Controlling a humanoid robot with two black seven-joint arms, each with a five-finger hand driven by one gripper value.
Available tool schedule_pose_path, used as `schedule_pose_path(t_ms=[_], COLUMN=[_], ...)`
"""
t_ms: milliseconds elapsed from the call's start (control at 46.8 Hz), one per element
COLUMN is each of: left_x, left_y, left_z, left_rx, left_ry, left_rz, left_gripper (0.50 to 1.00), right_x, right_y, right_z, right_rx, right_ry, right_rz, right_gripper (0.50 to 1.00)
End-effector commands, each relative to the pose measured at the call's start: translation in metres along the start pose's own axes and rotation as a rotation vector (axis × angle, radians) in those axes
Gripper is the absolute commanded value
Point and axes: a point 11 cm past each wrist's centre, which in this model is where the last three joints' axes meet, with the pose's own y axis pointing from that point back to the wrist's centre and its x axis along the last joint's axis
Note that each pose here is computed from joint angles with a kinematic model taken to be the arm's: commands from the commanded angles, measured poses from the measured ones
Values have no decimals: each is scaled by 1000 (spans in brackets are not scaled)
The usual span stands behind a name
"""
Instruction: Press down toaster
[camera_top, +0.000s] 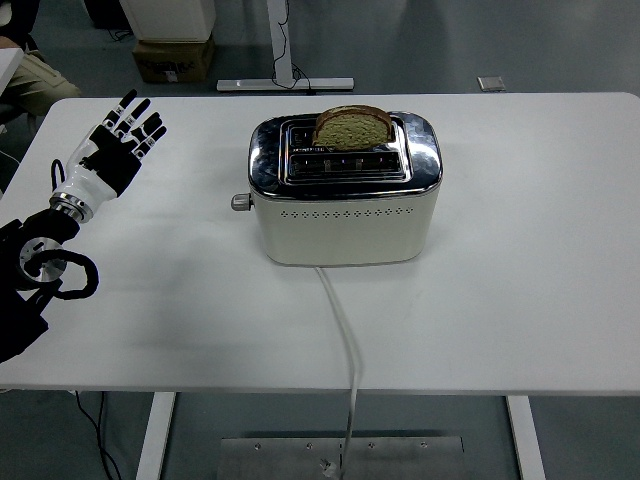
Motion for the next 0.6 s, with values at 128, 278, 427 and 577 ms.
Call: schedule_pose_path(t_ms=[128, 278, 427, 577], left_x=[1, 0, 0, 0], left_y=[0, 0, 0, 0], left_z=[-2, -2, -1, -2], left_rx=[4, 4, -1, 0], left_ry=[-2, -1, 7, 11], left_rz=[4, 2, 1, 3], left_gripper=[1000, 1000, 1000, 1000], right_x=[0, 0, 0, 0], right_y=[0, 0, 0, 0], right_z=[0, 0, 0, 0], right_rx=[0, 0, 0, 0], right_ry=[0, 0, 0, 0], right_rz=[0, 0, 0, 0], right_gripper=[998, 998, 1000, 998])
